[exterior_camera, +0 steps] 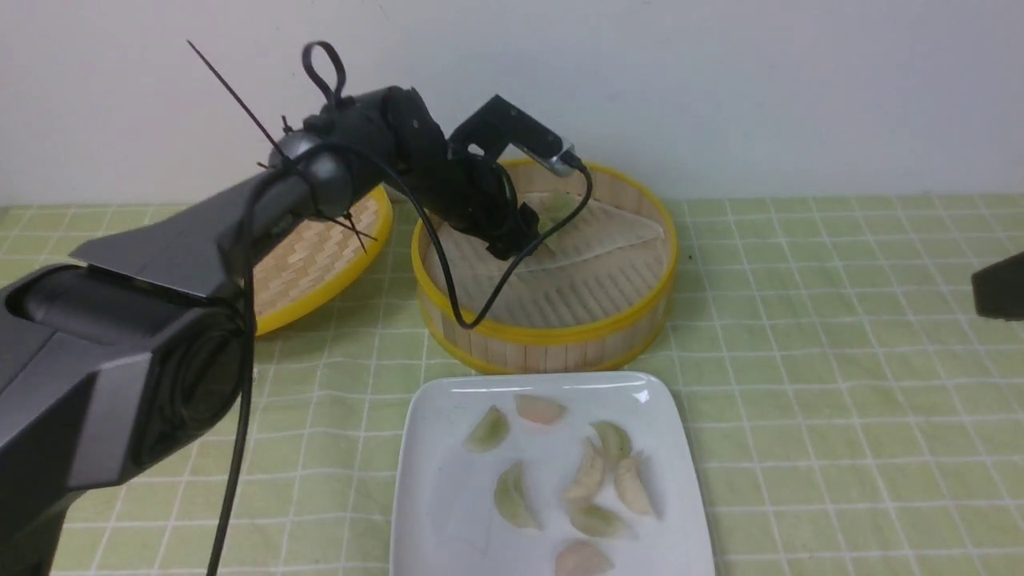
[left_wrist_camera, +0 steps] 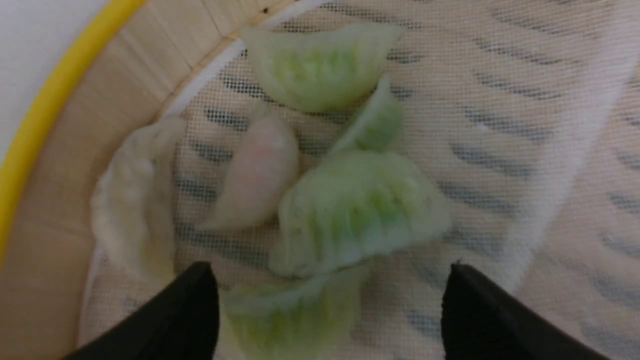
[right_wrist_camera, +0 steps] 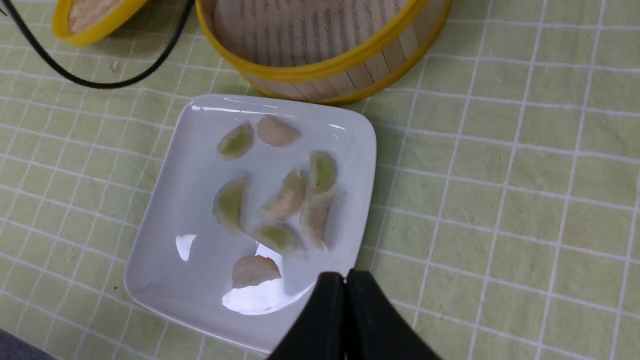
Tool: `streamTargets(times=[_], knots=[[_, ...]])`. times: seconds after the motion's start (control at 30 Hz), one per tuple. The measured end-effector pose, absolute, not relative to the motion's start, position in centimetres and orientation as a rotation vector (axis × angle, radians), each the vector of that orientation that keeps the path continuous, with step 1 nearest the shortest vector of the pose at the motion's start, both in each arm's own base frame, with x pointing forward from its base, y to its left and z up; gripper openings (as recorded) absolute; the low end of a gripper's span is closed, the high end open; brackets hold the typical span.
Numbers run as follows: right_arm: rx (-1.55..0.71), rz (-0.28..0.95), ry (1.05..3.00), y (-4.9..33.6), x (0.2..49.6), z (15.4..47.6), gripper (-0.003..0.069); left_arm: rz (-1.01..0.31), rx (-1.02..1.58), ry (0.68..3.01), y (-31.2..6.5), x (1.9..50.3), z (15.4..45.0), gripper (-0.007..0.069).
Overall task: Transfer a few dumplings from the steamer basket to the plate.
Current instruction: Use the left arm to grab a dumpling from the steamer
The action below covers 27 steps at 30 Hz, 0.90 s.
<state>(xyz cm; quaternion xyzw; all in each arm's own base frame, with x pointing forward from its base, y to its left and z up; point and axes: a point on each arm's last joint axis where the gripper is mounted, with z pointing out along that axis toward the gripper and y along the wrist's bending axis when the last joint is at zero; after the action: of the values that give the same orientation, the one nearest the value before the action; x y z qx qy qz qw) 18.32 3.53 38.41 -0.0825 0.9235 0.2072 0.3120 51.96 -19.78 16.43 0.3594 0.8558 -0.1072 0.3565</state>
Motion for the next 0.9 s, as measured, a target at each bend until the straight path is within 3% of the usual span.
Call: streamTargets(times=[0.23, 0.4, 0.6, 0.77, 0.9], knots=[[-0.218, 0.547, 2.437, 3.5, 18.3, 38.4, -0.0015, -0.252, 0.897, 2.191, -19.8, 52.6, 15.0, 0.0526], [-0.218, 0.547, 2.437, 3.5, 18.3, 38.4, -0.0015, -0.236, 0.923, 2.192, -19.8, 52.5, 15.1, 0.0424], [-0.218, 0.547, 2.437, 3.5, 18.3, 38.4, -0.0015, -0.194, 1.04, 2.229, -20.2, 51.5, 16.1, 0.0424], [-0.217, 0.546, 2.438, 3.5, 18.3, 38.4, -0.0015, -0.203, 1.039, 2.228, -20.0, 50.5, 19.9, 0.0424], [-0.216, 0.547, 2.439, 3.5, 18.3, 38.4, -0.0015, -0.225, 1.005, 2.211, -19.6, 49.0, 24.9, 0.0424]])
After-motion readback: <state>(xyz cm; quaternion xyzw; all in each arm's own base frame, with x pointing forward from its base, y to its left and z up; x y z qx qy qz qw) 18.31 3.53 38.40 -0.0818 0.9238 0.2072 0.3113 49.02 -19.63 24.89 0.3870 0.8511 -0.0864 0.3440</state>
